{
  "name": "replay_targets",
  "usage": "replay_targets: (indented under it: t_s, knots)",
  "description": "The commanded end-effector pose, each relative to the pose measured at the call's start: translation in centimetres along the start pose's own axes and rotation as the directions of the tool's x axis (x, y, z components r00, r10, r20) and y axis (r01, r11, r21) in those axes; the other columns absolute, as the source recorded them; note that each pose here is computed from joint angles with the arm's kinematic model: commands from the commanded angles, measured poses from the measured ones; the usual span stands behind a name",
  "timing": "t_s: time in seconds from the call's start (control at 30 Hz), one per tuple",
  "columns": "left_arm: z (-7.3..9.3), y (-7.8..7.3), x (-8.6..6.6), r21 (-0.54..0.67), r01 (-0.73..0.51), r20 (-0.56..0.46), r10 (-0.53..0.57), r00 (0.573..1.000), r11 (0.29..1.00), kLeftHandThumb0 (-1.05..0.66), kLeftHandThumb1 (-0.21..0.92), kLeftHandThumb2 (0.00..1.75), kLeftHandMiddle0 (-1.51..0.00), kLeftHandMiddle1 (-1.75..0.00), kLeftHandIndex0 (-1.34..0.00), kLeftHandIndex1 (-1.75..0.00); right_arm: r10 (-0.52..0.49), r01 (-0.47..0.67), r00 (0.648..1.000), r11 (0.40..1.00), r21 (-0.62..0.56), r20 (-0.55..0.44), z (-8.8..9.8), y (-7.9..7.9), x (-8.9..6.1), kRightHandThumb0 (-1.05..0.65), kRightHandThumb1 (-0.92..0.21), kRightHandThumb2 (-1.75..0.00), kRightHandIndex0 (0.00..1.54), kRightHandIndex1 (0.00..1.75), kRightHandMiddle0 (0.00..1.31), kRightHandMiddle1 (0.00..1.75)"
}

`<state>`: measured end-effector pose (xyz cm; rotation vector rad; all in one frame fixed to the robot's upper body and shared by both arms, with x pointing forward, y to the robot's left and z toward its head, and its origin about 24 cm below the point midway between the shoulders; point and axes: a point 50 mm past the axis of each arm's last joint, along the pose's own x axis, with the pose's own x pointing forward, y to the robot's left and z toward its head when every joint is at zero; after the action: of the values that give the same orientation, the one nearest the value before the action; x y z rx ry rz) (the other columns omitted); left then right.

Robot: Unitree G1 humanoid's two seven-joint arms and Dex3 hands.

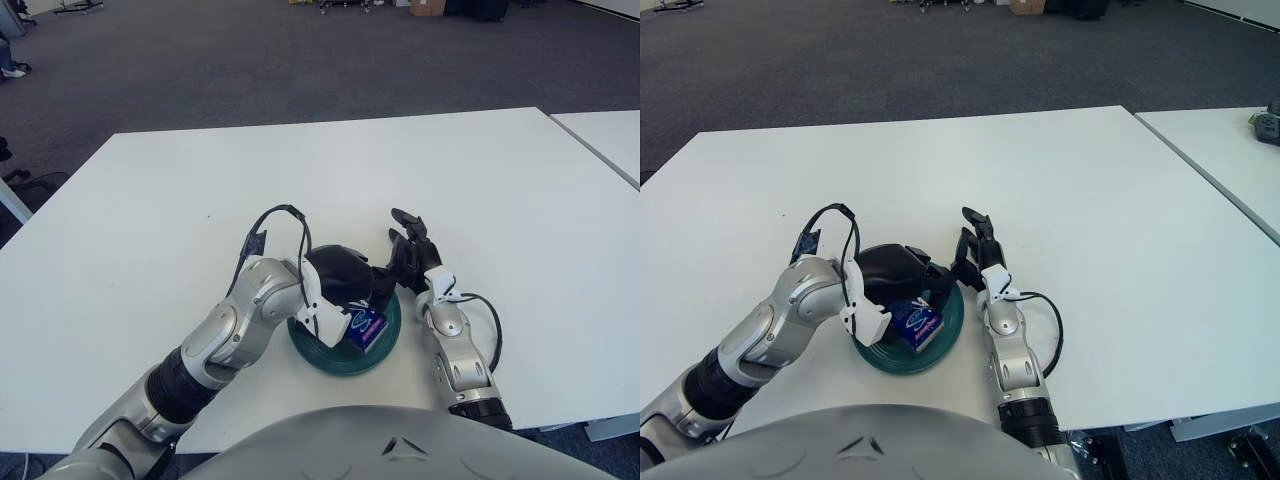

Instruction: Put the gum into the plate.

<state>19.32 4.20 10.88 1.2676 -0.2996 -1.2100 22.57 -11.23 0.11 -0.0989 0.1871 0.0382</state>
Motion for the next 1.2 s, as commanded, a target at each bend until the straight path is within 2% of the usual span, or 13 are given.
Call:
replay_targets:
  t_s: [0.0, 0.3, 0.87, 1.03, 1.1, 1.13, 1.17]
  knots:
    - [-0.5, -0.3, -0.1, 0.002, -0.002, -0.015, 0.002, 1.000, 1.000, 0.00, -0.03, 1.70, -0.81, -1.74, -0.70, -1.75, 0.007, -0.007, 0.992, 1.000, -0.001, -0.127, -2.3, -0.2, -0.6, -0.65, -0.92, -1.06, 0.24, 0.00, 0.00, 0.48]
    - [-0.9, -0.6, -0.2, 0.016, -0.005, -0.027, 0.006, 1.000, 1.000, 0.00, -0.07, 1.74, -0.84, -1.75, -0.74, -1.72, 0.039, -0.038, 0.987, 0.999, 0.011, -0.154, -2.6, -0.2, -0.4, -0.66, -0.92, -1.05, 0.21, 0.00, 0.00, 0.46]
    - [-2.2, -0.9, -0.4, 0.048, 0.036, -0.067, -0.033, 0.997, 0.998, 0.00, -0.05, 1.71, -0.82, -1.75, -0.74, -1.69, 0.016, -0.008, 0.988, 0.999, 0.048, -0.155, -3.4, -0.1, -0.7, -0.68, -0.92, -1.04, 0.21, 0.00, 0.00, 0.50]
    - [-2.3, -1.0, -0.5, 0.061, 0.032, -0.082, -0.027, 0.996, 0.998, 0.00, 0.14, 1.45, -0.72, -1.75, -0.66, -1.53, -0.007, 0.019, 0.989, 0.997, 0.080, -0.144, -3.6, 0.0, -0.5, -0.71, -0.92, -1.03, 0.23, 0.01, 0.00, 0.53]
    - [-2.6, -1.2, -0.5, 0.096, 0.042, -0.110, -0.031, 0.993, 0.994, -0.01, 0.39, 1.15, -0.57, -1.74, -0.48, -1.51, -0.001, 0.013, 0.990, 0.997, 0.081, -0.139, -3.6, 0.0, -0.6, -0.72, -0.92, -1.03, 0.23, 0.01, 0.00, 0.54]
    - [-2.7, -1.2, -0.6, 0.112, 0.046, -0.123, -0.032, 0.992, 0.993, -0.16, 0.45, 1.04, -0.51, -1.68, -0.41, -1.48, 0.004, 0.007, 0.991, 0.997, 0.080, -0.137, -3.6, 0.0, -0.6, -0.71, -0.92, -1.03, 0.23, 0.01, 0.00, 0.53]
    - [-2.8, -1.3, -0.6, 0.123, 0.049, -0.131, -0.033, 0.991, 0.991, -0.39, 0.56, 0.82, -0.43, -1.57, -0.31, -1.43, 0.008, 0.003, 0.991, 0.997, 0.080, -0.136, -3.7, 0.0, -0.6, -0.71, -0.92, -1.02, 0.22, 0.00, 0.00, 0.52]
